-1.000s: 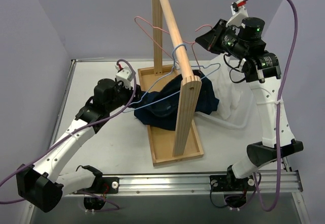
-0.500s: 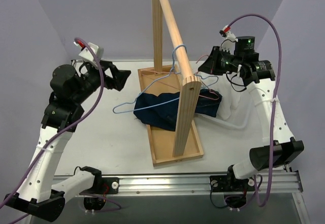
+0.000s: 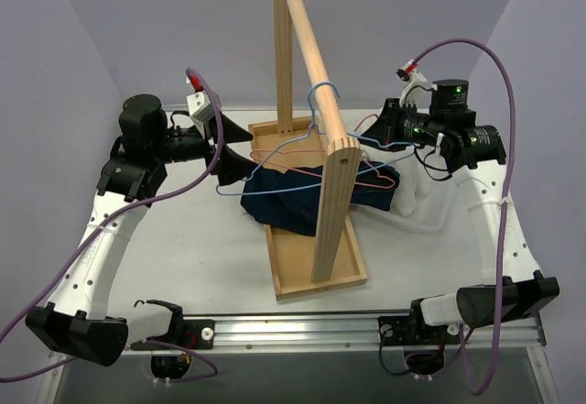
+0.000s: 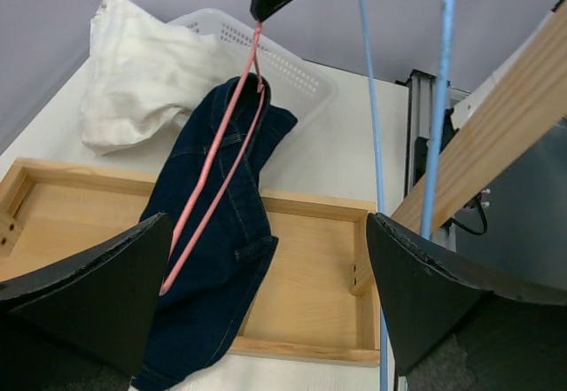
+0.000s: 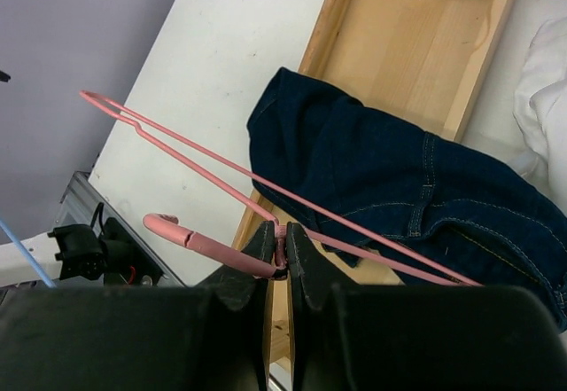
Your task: Remove the skirt from the hanger
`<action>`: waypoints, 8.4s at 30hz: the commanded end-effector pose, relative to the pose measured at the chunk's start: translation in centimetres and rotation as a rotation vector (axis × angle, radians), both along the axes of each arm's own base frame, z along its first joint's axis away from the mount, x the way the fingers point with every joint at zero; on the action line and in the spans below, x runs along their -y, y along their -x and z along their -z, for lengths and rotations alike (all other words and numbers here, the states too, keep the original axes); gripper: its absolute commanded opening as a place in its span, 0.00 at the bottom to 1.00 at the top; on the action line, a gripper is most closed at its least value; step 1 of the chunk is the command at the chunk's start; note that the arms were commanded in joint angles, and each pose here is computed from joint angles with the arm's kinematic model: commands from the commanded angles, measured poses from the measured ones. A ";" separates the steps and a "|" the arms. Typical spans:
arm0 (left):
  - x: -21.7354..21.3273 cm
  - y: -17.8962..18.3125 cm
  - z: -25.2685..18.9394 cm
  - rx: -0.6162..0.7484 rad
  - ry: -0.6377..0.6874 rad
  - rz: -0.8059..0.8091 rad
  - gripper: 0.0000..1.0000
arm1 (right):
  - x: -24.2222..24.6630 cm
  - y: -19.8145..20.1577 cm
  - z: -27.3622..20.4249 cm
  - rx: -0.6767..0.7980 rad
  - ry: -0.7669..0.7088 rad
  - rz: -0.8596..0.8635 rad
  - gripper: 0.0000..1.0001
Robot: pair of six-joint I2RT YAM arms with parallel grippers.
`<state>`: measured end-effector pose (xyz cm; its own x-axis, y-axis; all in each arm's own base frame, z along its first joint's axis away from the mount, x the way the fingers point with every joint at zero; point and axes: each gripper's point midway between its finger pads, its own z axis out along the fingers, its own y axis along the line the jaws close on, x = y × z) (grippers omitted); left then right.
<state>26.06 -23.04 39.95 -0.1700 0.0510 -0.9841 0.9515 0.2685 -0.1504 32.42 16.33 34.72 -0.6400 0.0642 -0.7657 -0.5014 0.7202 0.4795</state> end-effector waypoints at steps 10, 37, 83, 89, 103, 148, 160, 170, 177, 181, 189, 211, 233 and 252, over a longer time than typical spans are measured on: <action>-0.1 0.7 3.3 -0.018 -0.074 0.094 0.99 | -2.0 2.2 -3.5 0.037 -0.124 -0.133 0.00; 0.0 -1.7 6.4 -0.063 -0.165 0.083 0.98 | -4.2 6.3 -5.1 0.079 -0.143 -0.271 0.00; -1.2 -0.4 -8.6 0.186 0.280 0.045 0.02 | 12.3 -1.6 0.8 0.042 0.324 0.658 0.87; -2.5 -0.7 -8.9 0.166 0.330 0.036 0.02 | 11.5 -1.4 3.8 -0.018 0.335 0.603 0.86; -3.8 -1.9 -4.5 0.049 0.310 -0.023 0.02 | 10.4 -0.2 9.1 -0.183 0.314 0.572 0.84; -10.1 -3.2 1.5 -0.196 0.309 -0.704 0.94 | 12.4 -7.8 -4.5 0.198 0.099 0.780 0.00; -9.9 -3.3 4.8 -0.261 0.266 -0.723 0.94 | 15.1 -6.2 -20.7 0.613 -0.035 0.895 0.00; -9.6 -4.2 5.6 -0.273 0.271 -0.712 0.94 | 18.4 -6.5 -19.1 0.595 0.119 1.038 0.00; -9.5 -4.4 6.2 -0.282 0.261 -0.704 0.94 | 19.9 -3.0 -19.1 0.676 0.093 1.120 0.00; -9.4 -4.4 6.7 -0.293 0.260 -0.703 0.94 | 20.8 -1.0 -21.3 0.733 0.063 1.176 0.00; -9.2 -4.1 6.8 -0.304 0.265 -0.696 0.94 | 22.9 2.0 -22.5 0.744 0.101 1.290 0.00; -9.4 -4.2 7.5 -0.302 0.242 -0.708 0.94 | 20.7 -7.6 -7.5 0.431 0.101 1.193 0.00; -9.2 -4.1 7.3 -0.304 0.249 -0.703 0.94 | 19.0 -10.2 19.2 -0.245 0.331 0.926 0.78; -8.9 -4.1 7.7 -0.321 0.259 -0.696 0.94 | 8.0 -12.9 17.0 -0.097 0.152 0.473 0.97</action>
<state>30.12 -13.97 30.94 -0.3991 -0.3867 -0.8314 0.4500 0.7074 -0.5451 44.53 4.56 17.10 -0.6315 0.3566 -0.6885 0.0843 0.9143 0.3962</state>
